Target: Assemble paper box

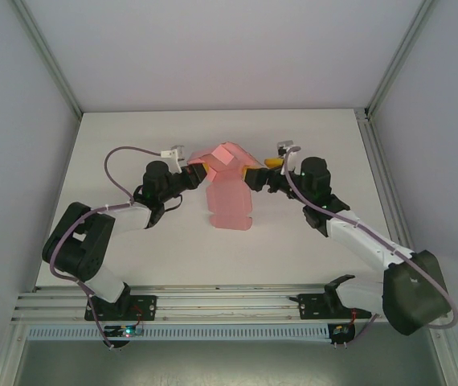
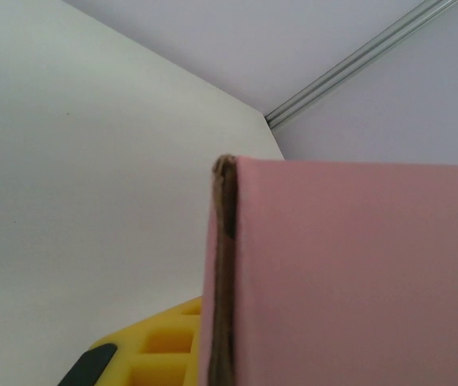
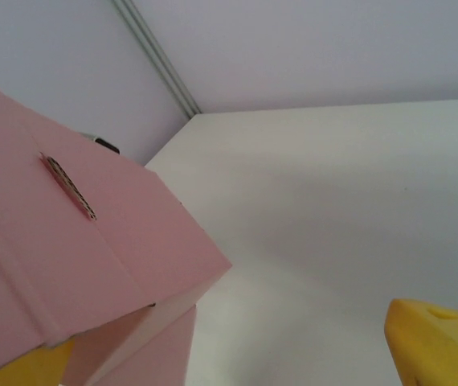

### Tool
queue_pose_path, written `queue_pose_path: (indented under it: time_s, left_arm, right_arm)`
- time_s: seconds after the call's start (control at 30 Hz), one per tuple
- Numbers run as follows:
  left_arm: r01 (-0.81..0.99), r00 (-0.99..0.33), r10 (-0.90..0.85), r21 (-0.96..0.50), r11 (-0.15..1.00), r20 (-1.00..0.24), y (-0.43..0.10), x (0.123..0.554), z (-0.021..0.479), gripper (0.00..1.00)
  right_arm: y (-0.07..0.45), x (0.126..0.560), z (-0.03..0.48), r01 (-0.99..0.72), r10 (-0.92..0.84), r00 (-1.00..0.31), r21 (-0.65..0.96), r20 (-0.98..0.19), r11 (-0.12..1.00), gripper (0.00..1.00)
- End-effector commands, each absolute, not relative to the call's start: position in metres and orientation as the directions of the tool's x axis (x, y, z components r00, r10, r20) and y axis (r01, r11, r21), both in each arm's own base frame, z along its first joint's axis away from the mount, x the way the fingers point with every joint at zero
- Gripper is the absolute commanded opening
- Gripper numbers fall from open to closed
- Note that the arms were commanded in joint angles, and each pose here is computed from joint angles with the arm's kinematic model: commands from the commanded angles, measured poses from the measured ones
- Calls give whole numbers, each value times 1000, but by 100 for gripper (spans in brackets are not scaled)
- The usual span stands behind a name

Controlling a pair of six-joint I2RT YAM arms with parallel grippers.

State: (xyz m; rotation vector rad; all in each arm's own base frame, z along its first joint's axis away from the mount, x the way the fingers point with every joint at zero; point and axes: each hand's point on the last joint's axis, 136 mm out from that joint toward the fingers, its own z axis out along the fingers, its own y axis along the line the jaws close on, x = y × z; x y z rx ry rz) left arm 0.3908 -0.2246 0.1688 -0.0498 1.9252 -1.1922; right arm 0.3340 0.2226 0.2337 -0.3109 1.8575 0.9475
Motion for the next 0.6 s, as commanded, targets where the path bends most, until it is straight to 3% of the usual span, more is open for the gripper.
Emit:
queue_pose_path:
  time_s: [0.0,0.23,0.57]
  left_arm:
    - [468,-596,-451,-744,477,-665,-233,393,200,0]
    - [479,-605,-447,-750,457,-659,-236,389,201,0]
    - [430,-599,-429,-723,540,-676,-226,392,184,0]
  right_arm:
    - [230,345,233,-584,145,-424,393,-894,711,98]
    - [231,365,210,-483,39,-380,235,-924,843,98]
    - [207,319,251,-524,34,-291,189,-956,830,98]
